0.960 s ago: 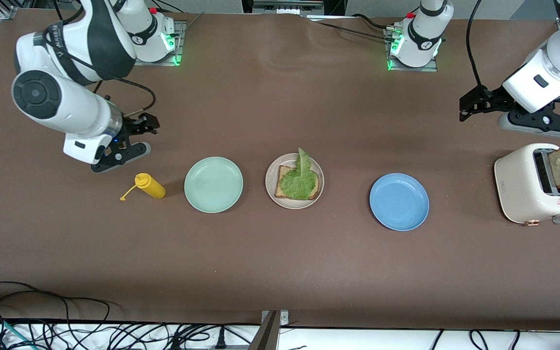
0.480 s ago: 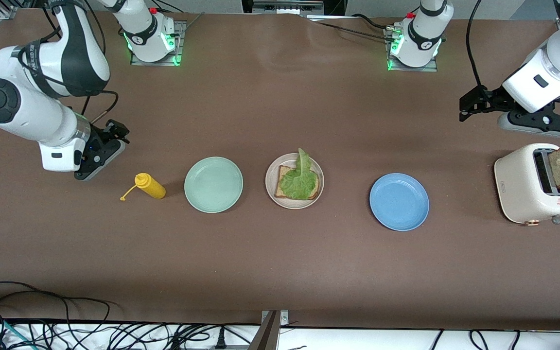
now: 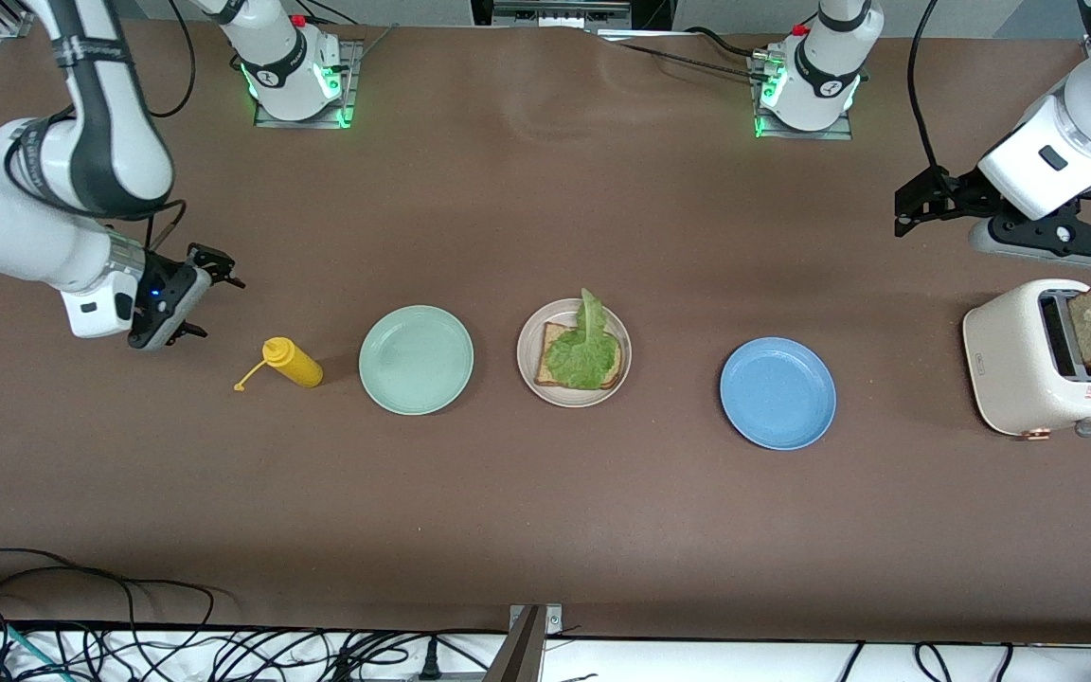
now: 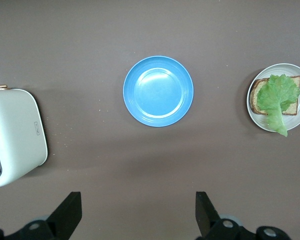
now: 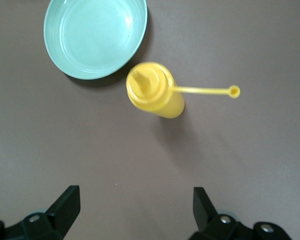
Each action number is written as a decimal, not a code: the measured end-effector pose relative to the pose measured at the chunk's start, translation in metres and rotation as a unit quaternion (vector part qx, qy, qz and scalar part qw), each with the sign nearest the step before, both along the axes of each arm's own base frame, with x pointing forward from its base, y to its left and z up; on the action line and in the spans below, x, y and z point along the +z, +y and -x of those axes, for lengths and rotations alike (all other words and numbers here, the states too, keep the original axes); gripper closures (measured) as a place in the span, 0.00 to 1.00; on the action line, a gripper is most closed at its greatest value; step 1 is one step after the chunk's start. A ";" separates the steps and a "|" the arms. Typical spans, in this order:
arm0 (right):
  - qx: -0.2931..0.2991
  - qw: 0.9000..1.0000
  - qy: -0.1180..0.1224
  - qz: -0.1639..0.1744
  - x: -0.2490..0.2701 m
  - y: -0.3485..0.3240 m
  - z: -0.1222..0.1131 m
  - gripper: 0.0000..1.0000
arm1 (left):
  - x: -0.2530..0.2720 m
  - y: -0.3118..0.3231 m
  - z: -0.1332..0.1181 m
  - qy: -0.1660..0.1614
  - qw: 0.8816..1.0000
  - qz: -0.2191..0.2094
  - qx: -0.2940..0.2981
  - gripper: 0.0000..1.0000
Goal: Make sandwich on beige plate with both arms
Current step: 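Lower the right gripper and grasp the yellow squeeze bottle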
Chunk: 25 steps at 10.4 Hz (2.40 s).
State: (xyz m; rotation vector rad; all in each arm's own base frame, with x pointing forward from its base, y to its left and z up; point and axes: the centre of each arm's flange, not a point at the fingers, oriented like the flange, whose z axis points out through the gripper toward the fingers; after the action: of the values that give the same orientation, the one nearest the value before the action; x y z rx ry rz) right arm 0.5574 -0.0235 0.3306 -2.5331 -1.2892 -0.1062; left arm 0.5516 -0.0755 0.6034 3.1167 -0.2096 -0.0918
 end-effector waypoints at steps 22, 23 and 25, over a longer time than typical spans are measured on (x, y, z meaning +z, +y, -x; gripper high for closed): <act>0.065 0.987 -0.099 -0.107 -0.144 0.029 -0.028 0.00 | 0.000 0.000 0.000 0.000 1.000 0.000 0.000 0.00; 0.066 0.987 -0.101 -0.109 -0.145 0.035 -0.029 0.00 | 0.000 0.000 0.000 0.000 1.000 0.000 0.000 0.00; 0.069 0.986 -0.104 -0.110 -0.146 0.044 -0.029 0.00 | 0.000 -0.001 0.000 0.000 1.000 0.000 -0.001 0.00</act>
State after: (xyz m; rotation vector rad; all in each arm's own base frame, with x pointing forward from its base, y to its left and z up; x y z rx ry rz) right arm 0.5867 0.0205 0.1847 -2.2859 -1.4384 -0.4686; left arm 0.5516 -0.0763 0.6037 3.1166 -0.2116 -0.0907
